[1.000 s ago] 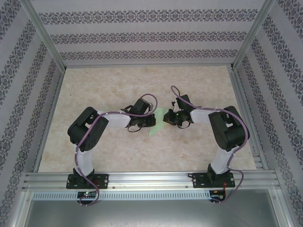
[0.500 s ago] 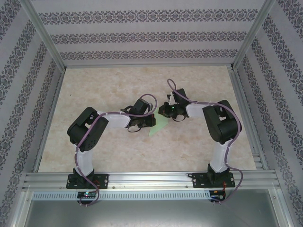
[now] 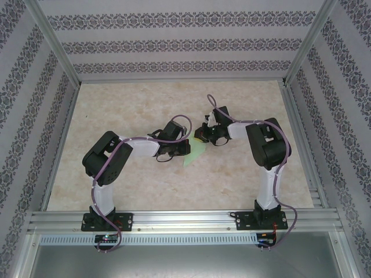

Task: Fold a paper plane with a square sheet of paper (pick it up from the middle)
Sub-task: Fourth fold the wing at the center of the table.

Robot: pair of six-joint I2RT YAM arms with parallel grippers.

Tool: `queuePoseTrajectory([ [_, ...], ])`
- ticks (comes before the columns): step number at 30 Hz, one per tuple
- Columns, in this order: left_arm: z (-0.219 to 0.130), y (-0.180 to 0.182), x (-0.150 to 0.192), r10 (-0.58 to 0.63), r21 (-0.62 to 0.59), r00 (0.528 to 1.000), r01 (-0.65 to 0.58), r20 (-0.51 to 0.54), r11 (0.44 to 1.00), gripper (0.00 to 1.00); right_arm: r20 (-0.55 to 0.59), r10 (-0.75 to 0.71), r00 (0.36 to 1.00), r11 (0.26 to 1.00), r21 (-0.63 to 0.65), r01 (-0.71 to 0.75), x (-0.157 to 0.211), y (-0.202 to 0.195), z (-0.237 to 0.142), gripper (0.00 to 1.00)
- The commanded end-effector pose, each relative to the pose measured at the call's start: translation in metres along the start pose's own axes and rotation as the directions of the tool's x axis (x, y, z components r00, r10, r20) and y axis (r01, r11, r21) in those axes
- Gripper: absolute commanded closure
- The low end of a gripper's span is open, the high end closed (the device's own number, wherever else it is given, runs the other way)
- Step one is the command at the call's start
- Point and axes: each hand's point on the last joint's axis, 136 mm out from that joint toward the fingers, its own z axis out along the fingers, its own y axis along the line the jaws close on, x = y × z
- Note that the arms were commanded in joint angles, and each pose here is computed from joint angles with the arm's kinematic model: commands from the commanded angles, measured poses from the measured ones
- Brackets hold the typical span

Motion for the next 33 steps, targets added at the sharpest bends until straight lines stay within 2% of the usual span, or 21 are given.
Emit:
queuePoseTrajectory([
  [1, 0.0, 0.056, 0.063, -0.103, -0.192, 0.978, 0.067, -0.184, 0.979, 1.0, 0.171, -0.017, 0.985, 0.991, 0.131, -0.006, -0.053, -0.043, -0.016, 0.94],
  [5, 0.0, 0.054, 0.062, -0.102, -0.187, 0.977, 0.067, -0.185, 0.98, 1.0, 0.199, -0.032, 0.98, 0.991, 0.131, 0.006, -0.067, -0.038, -0.025, 0.94],
  [10, 0.0, 0.048, 0.058, -0.087, -0.169, 0.979, 0.055, -0.184, 0.984, 1.0, 0.224, -0.083, 0.971, 0.996, 0.056, 0.072, -0.07, -0.003, -0.041, 0.94],
  [14, 0.0, 0.044, 0.054, -0.074, -0.156, 0.981, 0.046, -0.178, 0.987, 1.0, 0.215, -0.117, 0.97, 0.993, 0.034, 0.112, -0.049, 0.018, -0.049, 0.93],
  [17, 0.001, 0.039, 0.05, -0.063, -0.141, 0.982, 0.038, -0.175, 0.989, 1.0, 0.163, -0.122, 0.979, 0.992, 0.032, 0.118, -0.023, 0.023, -0.037, 0.93],
  [20, 0.001, 0.036, 0.048, -0.054, -0.13, 0.983, 0.032, -0.174, 0.991, 1.0, 0.121, -0.113, 0.986, 0.993, 0.047, 0.108, -0.005, 0.018, -0.022, 0.93],
  [24, -0.001, 0.027, 0.042, -0.039, -0.103, 0.986, 0.022, -0.165, 0.994, 1.0, 0.092, -0.076, 0.993, 0.995, 0.067, 0.07, 0.003, 0.004, -0.008, 0.93],
  [26, -0.007, 0.014, 0.032, -0.021, -0.061, 0.99, 0.012, -0.137, 0.998, 0.95, 0.087, -0.066, 0.994, 0.996, 0.07, 0.06, 0.003, 0.001, -0.007, 0.93],
  [29, -0.025, -0.013, 0.008, 0.012, 0.026, 0.998, -0.01, -0.066, 1.0, 0.8, 0.099, -0.07, 0.993, 0.996, 0.069, 0.064, 0.002, 0.01, -0.014, 0.91],
  [33, -0.056, -0.028, -0.021, 0.025, 0.049, 0.999, -0.028, 0.046, 0.998, 0.65, 0.148, -0.085, 0.985, 0.993, 0.088, 0.073, -0.003, 0.025, -0.036, 0.81],
])
